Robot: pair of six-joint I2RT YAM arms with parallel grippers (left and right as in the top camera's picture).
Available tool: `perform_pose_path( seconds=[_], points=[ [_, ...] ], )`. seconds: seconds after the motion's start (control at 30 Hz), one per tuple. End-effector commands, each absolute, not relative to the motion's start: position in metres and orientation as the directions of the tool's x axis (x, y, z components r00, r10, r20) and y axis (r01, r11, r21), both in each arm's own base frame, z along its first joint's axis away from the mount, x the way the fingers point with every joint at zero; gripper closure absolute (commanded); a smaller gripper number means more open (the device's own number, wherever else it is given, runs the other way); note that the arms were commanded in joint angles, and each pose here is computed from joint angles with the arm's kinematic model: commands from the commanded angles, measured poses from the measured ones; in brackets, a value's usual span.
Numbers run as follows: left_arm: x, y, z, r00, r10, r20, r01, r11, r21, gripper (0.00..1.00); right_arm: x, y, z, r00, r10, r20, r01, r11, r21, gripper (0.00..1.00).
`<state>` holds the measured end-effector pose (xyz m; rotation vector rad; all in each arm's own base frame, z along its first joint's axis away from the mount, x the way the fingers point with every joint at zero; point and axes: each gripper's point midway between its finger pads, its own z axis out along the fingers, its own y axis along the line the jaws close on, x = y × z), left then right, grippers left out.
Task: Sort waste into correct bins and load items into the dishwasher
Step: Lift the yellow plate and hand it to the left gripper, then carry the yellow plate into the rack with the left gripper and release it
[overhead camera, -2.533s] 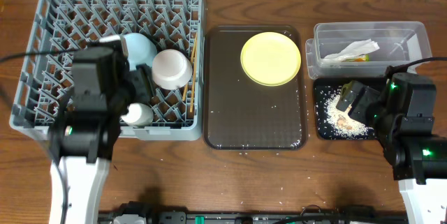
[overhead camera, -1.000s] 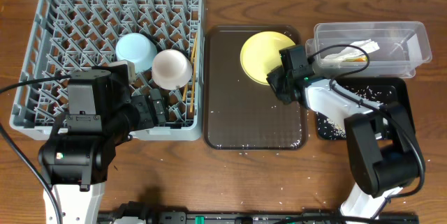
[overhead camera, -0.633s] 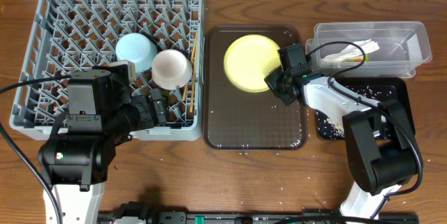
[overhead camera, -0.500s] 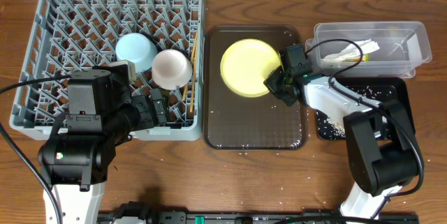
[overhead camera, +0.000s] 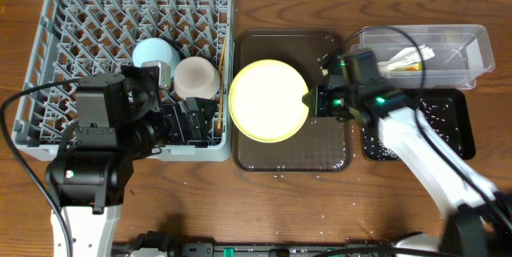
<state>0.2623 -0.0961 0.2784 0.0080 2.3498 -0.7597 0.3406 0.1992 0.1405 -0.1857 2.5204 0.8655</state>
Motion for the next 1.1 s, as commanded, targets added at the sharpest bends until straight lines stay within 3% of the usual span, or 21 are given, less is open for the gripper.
perform_pose_path(
  seconds=[0.0, 0.2, 0.27, 0.43, 0.57, 0.63, 0.7, 0.73, 0.77, 0.8, 0.87, 0.93, 1.07],
  points=[
    [0.257, -0.117, 0.283, -0.812, -0.157, -0.563, 0.273, 0.75, -0.603, 0.01, 0.328, 0.208, 0.188, -0.796, -0.059, -0.602, -0.461, 0.703, 0.541, 0.99],
    [0.258, -0.127, 0.277, -0.849, -0.142, -0.509, 0.276, 0.703, -0.656, 0.02, 0.316, 0.211, 0.222, -0.727, -0.07, -0.683, -0.549, 0.656, 0.517, 0.99],
    [0.258, -0.131, 0.275, -0.857, -0.131, -0.499, 0.279, 0.696, -0.661, 0.1, 0.311, 0.216, 0.225, -0.727, -0.079, -0.682, -0.57, 0.624, 0.535, 0.99],
    [0.255, -0.149, 0.267, -0.878, -0.071, -0.473, 0.304, 0.679, -0.668, 0.31, 0.302, 0.23, 0.233, -0.714, -0.098, -0.694, -0.615, 0.561, 0.554, 0.99],
    [0.253, -0.161, 0.262, -0.875, -0.007, -0.484, 0.356, 0.669, -0.653, 0.65, 0.3, 0.237, 0.237, -0.695, -0.107, -0.711, -0.638, 0.547, 0.542, 0.99],
    [0.254, -0.162, 0.261, -0.874, -0.005, -0.486, 0.358, 0.67, -0.651, 0.75, 0.301, 0.237, 0.237, -0.693, -0.105, -0.714, -0.64, 0.547, 0.54, 0.99],
    [0.257, -0.158, 0.259, -0.866, -0.003, -0.5, 0.36, 0.69, -0.628, 0.92, 0.301, 0.237, 0.237, -0.693, -0.106, -0.713, -0.64, 0.547, 0.54, 0.99],
    [0.259, -0.155, 0.258, -0.861, -0.001, -0.509, 0.36, 0.706, -0.61, 0.92, 0.301, 0.236, 0.237, -0.693, -0.105, -0.713, -0.638, 0.549, 0.54, 0.99],
    [0.262, -0.151, 0.255, -0.855, -0.001, -0.518, 0.354, 0.73, -0.585, 0.92, 0.303, 0.235, 0.236, -0.693, -0.103, -0.713, -0.633, 0.56, 0.535, 0.95],
    [0.265, -0.145, 0.252, -0.851, -0.007, -0.526, 0.337, 0.76, -0.555, 0.92, 0.305, 0.233, 0.234, -0.693, -0.1, -0.714, -0.625, 0.577, 0.526, 0.84],
    [0.272, -0.127, 0.246, -0.838, -0.021, -0.545, 0.284, 0.836, -0.47, 0.93, 0.309, 0.23, 0.232, -0.693, -0.096, -0.715, -0.613, 0.6, 0.514, 0.51],
    [0.279, -0.093, 0.24, -0.818, -0.039, -0.573, 0.175, 0.933, -0.314, 0.92, 0.311, 0.228, 0.23, -0.693, -0.093, -0.715, -0.604, 0.617, 0.505, 0.32],
    [0.284, -0.023, 0.254, -0.745, -0.056, -0.665, -0.066, 0.998, -0.01, 0.93, 0.321, 0.218, 0.224, -0.691, -0.079, -0.718, -0.562, 0.684, 0.465, 0.16]
  ],
)
